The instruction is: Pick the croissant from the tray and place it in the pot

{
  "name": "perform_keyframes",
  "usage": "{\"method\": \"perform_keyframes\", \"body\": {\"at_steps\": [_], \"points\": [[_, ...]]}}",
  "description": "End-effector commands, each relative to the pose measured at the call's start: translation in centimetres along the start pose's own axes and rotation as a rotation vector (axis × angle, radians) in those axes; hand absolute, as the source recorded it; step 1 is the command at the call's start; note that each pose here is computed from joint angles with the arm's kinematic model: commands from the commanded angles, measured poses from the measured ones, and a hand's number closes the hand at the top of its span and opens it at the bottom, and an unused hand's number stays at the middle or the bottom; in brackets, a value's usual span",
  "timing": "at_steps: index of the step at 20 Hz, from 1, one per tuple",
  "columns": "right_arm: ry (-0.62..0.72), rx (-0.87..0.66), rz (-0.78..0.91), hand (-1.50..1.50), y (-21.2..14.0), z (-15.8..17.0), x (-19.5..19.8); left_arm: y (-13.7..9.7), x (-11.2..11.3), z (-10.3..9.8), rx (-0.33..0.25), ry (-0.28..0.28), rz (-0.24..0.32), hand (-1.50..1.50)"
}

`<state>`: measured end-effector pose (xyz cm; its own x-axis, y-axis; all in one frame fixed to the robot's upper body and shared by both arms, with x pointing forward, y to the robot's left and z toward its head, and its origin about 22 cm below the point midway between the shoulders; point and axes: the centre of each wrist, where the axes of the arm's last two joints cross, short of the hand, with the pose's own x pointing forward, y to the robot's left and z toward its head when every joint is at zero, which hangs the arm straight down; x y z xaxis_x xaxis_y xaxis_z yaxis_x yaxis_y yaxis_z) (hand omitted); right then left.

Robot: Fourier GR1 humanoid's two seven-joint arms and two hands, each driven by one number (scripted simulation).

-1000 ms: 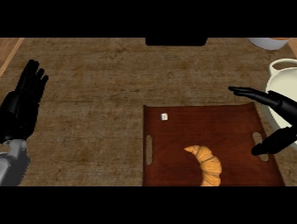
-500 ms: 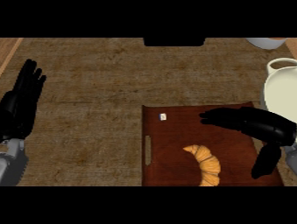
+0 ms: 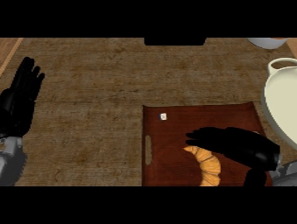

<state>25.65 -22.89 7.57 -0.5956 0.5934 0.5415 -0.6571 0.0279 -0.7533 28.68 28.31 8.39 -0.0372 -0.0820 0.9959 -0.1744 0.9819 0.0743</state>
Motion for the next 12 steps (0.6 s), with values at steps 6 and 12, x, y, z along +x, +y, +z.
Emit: {"method": "perform_keyframes", "body": {"at_steps": [6,12], "points": [[0.129,0.032,0.067,-1.5,1.7,-2.0,-1.0,-0.2,0.1,-0.2,0.001,-0.006,0.013,0.0],[0.137,0.011,0.064,-1.5,1.1,-2.6,-1.2,-1.4,0.5,0.0,0.006,0.011,-0.008,0.0]]}}
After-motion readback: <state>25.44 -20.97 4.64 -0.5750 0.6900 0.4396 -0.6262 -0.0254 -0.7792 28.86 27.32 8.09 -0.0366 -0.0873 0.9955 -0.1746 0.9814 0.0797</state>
